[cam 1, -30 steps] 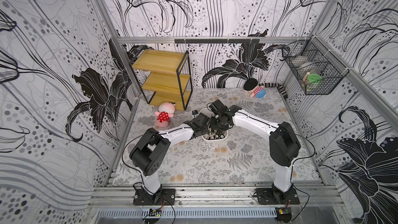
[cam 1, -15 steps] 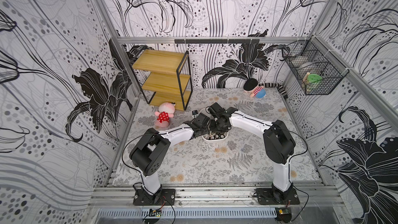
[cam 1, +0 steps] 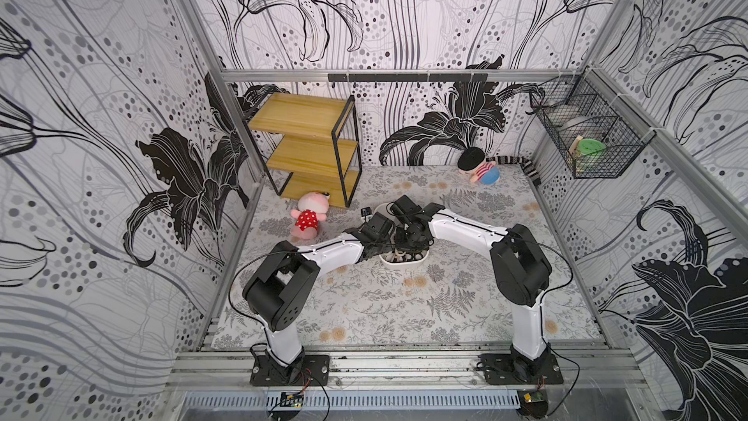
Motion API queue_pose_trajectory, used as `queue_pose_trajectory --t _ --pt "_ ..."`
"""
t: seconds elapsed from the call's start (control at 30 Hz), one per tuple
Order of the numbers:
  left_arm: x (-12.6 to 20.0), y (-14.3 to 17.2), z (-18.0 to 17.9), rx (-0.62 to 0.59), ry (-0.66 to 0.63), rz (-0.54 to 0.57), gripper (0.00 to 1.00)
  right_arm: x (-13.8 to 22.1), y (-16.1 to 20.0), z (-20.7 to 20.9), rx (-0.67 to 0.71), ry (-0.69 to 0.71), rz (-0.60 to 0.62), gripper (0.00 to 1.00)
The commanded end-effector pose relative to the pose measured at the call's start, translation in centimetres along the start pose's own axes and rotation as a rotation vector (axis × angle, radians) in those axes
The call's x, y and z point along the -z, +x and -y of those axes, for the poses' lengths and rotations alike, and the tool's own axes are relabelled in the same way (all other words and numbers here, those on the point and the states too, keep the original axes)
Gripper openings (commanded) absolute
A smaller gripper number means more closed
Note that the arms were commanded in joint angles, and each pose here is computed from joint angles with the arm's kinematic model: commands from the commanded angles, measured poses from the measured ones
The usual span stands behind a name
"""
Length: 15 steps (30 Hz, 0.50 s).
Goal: Take the scissors out of the storage box
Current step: Pick up the storage box at the center of the board.
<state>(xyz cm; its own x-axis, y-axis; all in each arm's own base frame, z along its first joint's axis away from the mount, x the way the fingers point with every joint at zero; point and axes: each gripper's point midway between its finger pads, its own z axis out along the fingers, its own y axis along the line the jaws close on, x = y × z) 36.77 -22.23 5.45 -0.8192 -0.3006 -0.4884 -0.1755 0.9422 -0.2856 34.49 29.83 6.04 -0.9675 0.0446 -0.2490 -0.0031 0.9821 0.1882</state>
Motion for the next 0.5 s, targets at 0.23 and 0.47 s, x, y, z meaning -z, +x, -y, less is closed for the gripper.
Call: queue_pose_trajectory --t 0.23,0.47 --pt "0.3 -0.2 -0.5 0.021 0.004 0.015 0.00 3.5 -0.8 -0.9 0.043 -0.083 0.079 0.00" --pt "0.1 -1.5 -2.0 0.051 -0.005 0.015 0.00 6.6 -2.2 -1.4 0.092 -0.097 0.140 0.00"
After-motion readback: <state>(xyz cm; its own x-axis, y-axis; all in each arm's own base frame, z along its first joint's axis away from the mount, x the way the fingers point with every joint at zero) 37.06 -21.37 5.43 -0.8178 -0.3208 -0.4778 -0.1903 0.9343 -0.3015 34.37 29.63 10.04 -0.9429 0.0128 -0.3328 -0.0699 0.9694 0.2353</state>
